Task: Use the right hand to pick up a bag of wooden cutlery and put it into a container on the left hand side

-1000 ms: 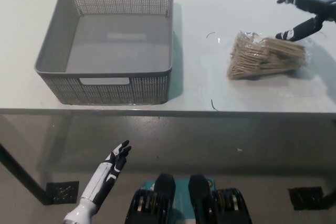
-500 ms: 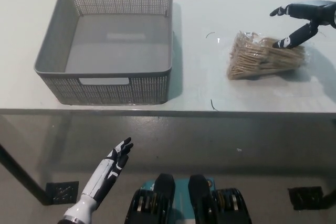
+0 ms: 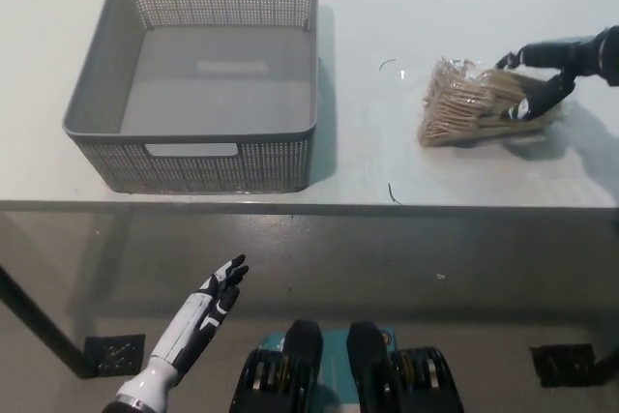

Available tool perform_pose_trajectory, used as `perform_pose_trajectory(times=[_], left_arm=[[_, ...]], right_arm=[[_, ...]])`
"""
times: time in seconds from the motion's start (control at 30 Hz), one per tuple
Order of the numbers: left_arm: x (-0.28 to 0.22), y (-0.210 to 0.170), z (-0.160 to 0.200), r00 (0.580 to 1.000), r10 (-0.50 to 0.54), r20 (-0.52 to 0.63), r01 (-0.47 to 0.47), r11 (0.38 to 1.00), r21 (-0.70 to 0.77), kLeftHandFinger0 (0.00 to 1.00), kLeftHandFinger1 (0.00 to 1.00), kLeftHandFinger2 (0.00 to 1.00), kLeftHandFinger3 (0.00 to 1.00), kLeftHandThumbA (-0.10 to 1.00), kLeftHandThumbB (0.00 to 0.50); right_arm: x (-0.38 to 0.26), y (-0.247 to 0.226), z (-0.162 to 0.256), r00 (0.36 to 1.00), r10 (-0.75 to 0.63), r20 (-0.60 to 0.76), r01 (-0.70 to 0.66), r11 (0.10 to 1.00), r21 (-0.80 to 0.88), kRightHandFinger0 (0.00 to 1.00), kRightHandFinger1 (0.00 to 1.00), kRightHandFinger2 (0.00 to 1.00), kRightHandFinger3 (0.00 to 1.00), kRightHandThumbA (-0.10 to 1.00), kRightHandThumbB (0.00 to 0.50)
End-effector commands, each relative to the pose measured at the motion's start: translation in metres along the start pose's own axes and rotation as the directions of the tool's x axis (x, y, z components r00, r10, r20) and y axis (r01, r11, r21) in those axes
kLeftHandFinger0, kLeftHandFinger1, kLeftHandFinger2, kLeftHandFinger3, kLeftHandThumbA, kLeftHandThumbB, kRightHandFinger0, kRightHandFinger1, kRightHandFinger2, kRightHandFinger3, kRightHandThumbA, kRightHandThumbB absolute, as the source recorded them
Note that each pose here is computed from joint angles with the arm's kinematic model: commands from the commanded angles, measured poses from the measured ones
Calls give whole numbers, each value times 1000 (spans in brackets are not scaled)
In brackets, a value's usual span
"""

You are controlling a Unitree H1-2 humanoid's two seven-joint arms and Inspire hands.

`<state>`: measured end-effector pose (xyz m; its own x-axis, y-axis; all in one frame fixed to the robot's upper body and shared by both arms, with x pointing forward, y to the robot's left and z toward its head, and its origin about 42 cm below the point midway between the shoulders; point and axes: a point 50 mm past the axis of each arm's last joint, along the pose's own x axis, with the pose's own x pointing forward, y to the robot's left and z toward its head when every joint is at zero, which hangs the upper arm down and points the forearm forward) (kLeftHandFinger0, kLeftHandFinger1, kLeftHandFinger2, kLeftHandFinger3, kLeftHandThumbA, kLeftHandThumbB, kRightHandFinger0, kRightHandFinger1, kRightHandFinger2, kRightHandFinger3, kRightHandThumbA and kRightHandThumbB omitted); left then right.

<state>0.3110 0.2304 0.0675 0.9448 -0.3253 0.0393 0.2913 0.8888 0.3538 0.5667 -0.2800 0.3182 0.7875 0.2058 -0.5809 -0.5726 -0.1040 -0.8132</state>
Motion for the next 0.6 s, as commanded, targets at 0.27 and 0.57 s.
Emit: perform_pose_trajectory(times=[0.27,0.57], left_arm=[[15,10,14,996,-53,69,50,998,40,1000,1000,1000,1000,1000,362],[24,13,19,993,-82,90,77,996,53,1000,1000,1000,1000,1000,361]], right_arm=[[7,-7,-4,1000,14,-17,-15,998,-65,1000,1000,1000,1000,682,500],[17,8,-1,999,41,-5,-41,999,-26,1000,1000,1000,1000,612,500]])
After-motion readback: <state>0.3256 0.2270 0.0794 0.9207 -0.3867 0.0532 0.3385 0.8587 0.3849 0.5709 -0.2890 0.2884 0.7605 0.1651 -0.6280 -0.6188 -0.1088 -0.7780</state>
